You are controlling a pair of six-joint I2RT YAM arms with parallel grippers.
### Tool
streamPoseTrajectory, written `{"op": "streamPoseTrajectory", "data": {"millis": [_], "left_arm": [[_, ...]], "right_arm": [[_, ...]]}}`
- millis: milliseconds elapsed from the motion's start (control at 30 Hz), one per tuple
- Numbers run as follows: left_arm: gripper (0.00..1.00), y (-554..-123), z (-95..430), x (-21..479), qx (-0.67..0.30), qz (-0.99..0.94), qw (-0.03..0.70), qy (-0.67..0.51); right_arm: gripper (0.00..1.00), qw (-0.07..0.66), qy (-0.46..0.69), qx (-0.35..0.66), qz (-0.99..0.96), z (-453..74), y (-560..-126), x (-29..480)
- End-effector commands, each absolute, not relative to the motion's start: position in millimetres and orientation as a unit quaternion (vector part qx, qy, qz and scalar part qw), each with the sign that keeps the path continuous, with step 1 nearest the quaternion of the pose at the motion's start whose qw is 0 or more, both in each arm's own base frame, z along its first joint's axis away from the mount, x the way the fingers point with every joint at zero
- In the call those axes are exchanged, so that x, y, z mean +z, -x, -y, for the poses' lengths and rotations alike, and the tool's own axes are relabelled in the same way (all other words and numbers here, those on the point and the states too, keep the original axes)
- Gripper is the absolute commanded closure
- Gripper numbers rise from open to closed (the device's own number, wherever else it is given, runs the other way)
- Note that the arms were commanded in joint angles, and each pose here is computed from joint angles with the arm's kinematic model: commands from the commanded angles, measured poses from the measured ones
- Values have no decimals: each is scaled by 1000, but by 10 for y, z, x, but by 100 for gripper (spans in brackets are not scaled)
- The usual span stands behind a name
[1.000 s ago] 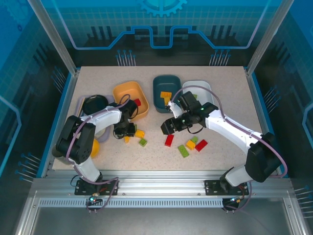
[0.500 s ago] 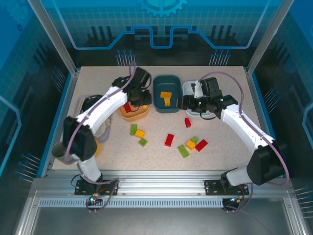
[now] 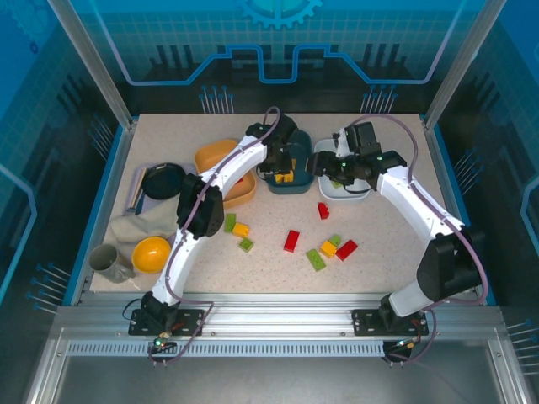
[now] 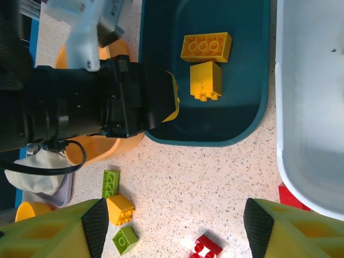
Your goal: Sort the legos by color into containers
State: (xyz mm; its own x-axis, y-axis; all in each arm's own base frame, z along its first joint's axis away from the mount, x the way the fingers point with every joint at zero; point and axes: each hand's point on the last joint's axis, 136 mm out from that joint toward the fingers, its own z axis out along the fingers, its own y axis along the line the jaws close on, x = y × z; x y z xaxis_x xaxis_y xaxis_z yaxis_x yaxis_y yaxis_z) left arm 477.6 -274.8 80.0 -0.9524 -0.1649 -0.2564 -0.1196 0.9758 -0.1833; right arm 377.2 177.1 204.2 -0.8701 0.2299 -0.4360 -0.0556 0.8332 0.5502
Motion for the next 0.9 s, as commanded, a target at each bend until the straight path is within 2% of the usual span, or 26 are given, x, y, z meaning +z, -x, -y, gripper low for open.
{"op": "streamPoseTrajectory", "data": {"millis": [0, 33, 133, 233, 633, 867], "left_arm": [[67, -4754, 2714, 873, -76, -984, 133, 87], [64, -4750, 2723, 871, -77, -984, 132, 89], [46, -4750, 2777, 937, -91, -983, 135, 88], [38, -4771, 2865, 1126, -114, -978, 152, 84], [33, -4671, 2922, 2321, -205, -946, 237, 87], [33, -4258, 2740, 2566, -223, -942, 239, 81]], "right_arm": [[30, 247, -49, 276, -928, -1670, -3639, 2060], [30, 245, -47, 272, -929, -1652, -3615, 2044], [29, 242, -44, 258, -934, -1599, -3555, 2017], [29, 242, -41, 243, -939, -1545, -3501, 2000], [29, 251, -20, 194, -948, -1341, -3281, 2036], [29, 254, -6, 172, -952, -1211, -3038, 2062]]}}
